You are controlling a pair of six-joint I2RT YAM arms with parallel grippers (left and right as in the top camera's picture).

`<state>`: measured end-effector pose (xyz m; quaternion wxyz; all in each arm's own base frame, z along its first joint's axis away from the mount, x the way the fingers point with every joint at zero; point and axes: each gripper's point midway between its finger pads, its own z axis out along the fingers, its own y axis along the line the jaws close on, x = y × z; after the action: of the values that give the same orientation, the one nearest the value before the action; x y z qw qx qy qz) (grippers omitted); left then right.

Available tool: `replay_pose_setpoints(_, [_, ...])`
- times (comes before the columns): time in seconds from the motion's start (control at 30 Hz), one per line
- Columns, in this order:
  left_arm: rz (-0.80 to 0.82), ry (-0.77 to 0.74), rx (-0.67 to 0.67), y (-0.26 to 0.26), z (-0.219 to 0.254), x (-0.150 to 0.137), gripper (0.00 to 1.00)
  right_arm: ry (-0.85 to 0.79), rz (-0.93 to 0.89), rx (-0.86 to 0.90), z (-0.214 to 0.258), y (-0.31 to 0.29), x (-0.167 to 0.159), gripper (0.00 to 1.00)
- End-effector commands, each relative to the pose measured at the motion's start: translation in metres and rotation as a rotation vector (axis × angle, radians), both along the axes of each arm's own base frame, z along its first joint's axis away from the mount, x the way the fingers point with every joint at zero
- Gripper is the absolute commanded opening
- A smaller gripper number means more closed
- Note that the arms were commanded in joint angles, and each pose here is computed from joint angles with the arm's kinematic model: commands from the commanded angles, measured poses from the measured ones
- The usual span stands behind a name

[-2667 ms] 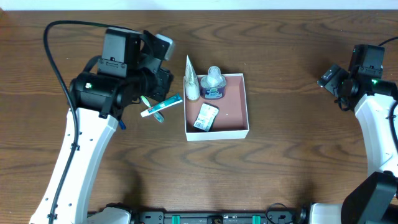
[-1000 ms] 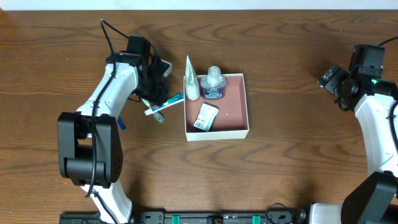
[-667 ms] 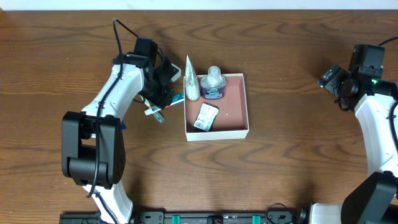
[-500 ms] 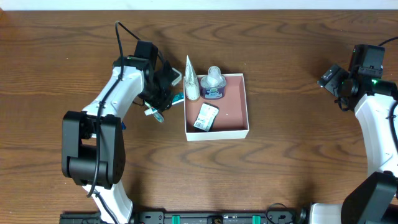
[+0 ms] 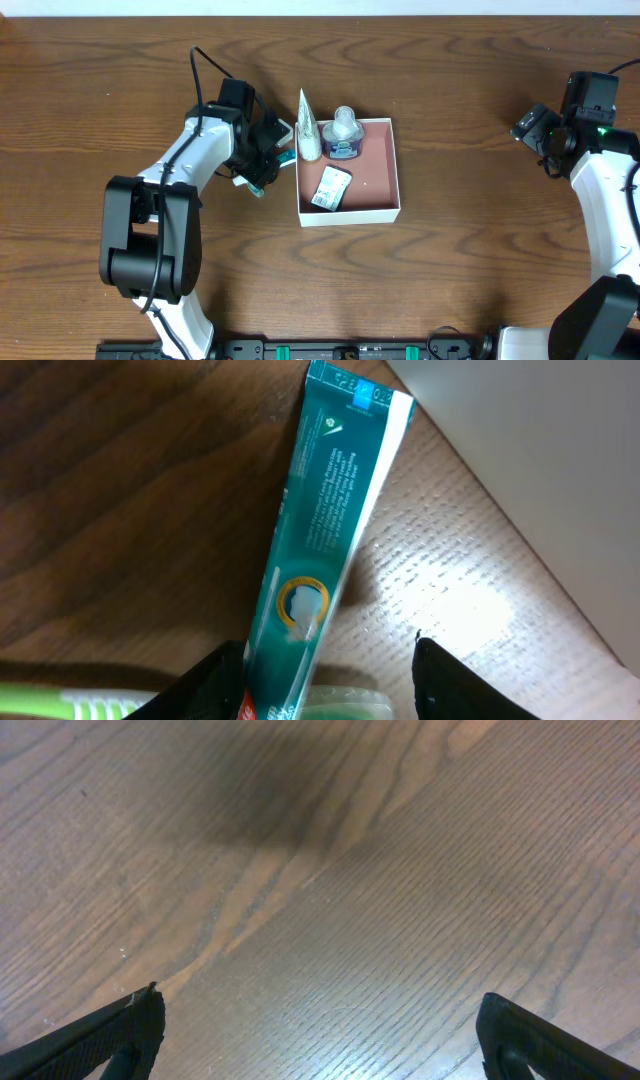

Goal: Pack container

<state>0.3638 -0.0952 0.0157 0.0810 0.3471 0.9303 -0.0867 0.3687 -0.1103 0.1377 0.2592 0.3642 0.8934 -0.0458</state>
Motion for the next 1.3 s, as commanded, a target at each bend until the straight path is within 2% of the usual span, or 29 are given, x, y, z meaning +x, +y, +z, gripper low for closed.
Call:
replay_pose_setpoints(0.0, [-0.011, 0.012, -0.002, 0.002, -0.013, -0.007, 0.54, 0.0, -0.014, 0.001, -0.001, -0.002, 0.001, 0.99])
replay_pose_setpoints(0.2, [-0.01, -0.01, -0.005, 0.002, -0.024, -0.008, 0.54, 0.0, -0.014, 0.001, -0.001, -0.002, 0.001, 0.99])
replay_pose_setpoints(0.27, [-0.01, -0.012, -0.005, 0.002, -0.024, -0.008, 0.48, 0.0, -0.014, 0.001, -0.001, -0.002, 0.001, 0.99])
replay_pose_setpoints(0.37, [-0.004, -0.026, 0.025, 0.007, -0.025, -0.004, 0.22, 0.0, -0.014, 0.001, -0.001, -0.002, 0.001, 0.99])
replay_pose_setpoints(0.43, [0.014, -0.03, 0.04, 0.009, -0.025, -0.003, 0.15, 0.0, -0.014, 0.001, -0.001, -0.002, 0.001, 0.99])
replay_pose_setpoints(0.77, [0.127, -0.049, 0.052, 0.014, -0.016, 0.005, 0.06, 0.0, -0.014, 0.001, -0.001, -0.002, 0.001, 0.99])
replay_pose_setpoints(0.93, [0.319, -0.178, 0.107, 0.031, 0.033, 0.031, 0.06, 0.0, -0.014, 0.001, -0.001, -0.002, 0.001, 0.99])
replay_pose_setpoints(1.03, [0.417, -0.276, 0.081, 0.036, 0.074, 0.04, 0.06, 0.0, -0.014, 0.001, -0.001, -0.002, 0.001, 0.99])
replay_pose_setpoints(1.2, [0.602, -0.411, -0.072, 0.033, 0.148, 0.038, 0.06, 0.0, -0.014, 0.001, -0.001, -0.002, 0.001, 0.99])
replay_pose_setpoints(1.27, [0.544, -0.425, -0.193, 0.013, 0.174, 0.028, 0.06, 0.0, -0.014, 0.001, -0.001, -0.002, 0.001, 0.99])
